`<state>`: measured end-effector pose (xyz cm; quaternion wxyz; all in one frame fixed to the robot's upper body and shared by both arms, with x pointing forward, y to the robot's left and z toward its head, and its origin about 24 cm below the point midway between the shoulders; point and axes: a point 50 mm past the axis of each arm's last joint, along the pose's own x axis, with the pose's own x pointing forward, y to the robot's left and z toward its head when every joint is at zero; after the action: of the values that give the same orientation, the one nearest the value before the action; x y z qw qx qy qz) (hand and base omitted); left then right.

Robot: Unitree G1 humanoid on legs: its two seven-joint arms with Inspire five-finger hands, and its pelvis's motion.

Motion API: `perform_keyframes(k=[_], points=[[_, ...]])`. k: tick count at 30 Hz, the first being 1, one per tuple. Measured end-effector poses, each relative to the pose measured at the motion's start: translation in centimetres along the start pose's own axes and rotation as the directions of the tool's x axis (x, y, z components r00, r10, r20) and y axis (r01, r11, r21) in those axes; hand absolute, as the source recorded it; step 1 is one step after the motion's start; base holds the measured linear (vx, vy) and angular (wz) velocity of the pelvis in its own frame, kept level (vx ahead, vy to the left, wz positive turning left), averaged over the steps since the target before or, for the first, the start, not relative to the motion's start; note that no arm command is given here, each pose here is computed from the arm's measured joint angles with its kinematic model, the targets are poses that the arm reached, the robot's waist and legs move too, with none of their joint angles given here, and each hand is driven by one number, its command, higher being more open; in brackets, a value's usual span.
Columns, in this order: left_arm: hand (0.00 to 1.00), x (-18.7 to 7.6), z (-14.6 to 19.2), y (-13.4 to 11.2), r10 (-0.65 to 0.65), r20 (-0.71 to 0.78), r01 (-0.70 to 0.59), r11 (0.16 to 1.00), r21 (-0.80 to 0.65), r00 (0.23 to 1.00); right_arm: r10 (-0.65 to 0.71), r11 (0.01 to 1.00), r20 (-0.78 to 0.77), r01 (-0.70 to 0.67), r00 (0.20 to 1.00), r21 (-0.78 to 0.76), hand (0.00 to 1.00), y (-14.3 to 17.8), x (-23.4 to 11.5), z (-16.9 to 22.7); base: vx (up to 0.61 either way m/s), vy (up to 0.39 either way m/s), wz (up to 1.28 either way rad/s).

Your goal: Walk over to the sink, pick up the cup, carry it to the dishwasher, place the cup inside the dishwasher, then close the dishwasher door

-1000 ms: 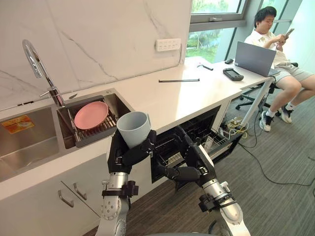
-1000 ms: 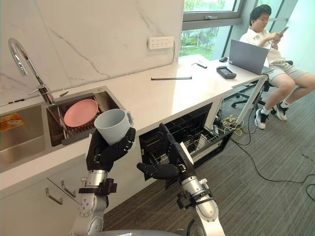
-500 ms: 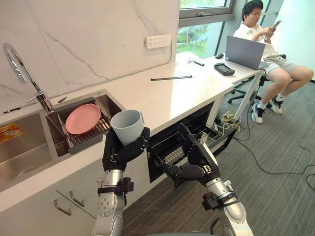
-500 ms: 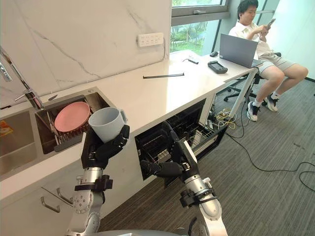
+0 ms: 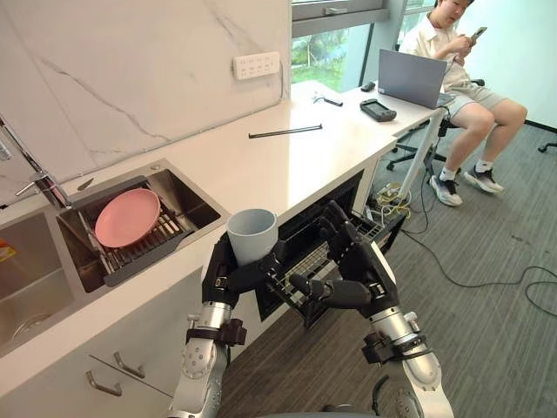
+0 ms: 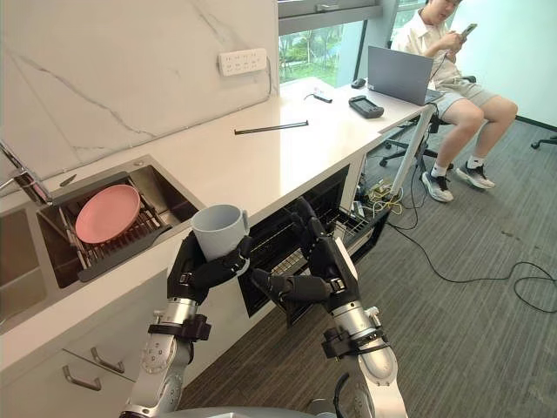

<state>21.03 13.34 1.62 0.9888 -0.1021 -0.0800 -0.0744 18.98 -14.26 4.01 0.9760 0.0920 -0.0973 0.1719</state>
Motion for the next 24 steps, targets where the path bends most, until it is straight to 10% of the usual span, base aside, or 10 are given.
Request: perform_keyframes(k=[24], points=[[0.00, -0.1, -0.2, -4.5, -0.255, -0.020, 0.255, 0.967, -0.015, 0.967, -0.091, 0.995, 0.032, 0.090, 0.995, 0.040, 1.00, 0.4, 0.3, 0.4, -0.01, 0.007, -0.02]])
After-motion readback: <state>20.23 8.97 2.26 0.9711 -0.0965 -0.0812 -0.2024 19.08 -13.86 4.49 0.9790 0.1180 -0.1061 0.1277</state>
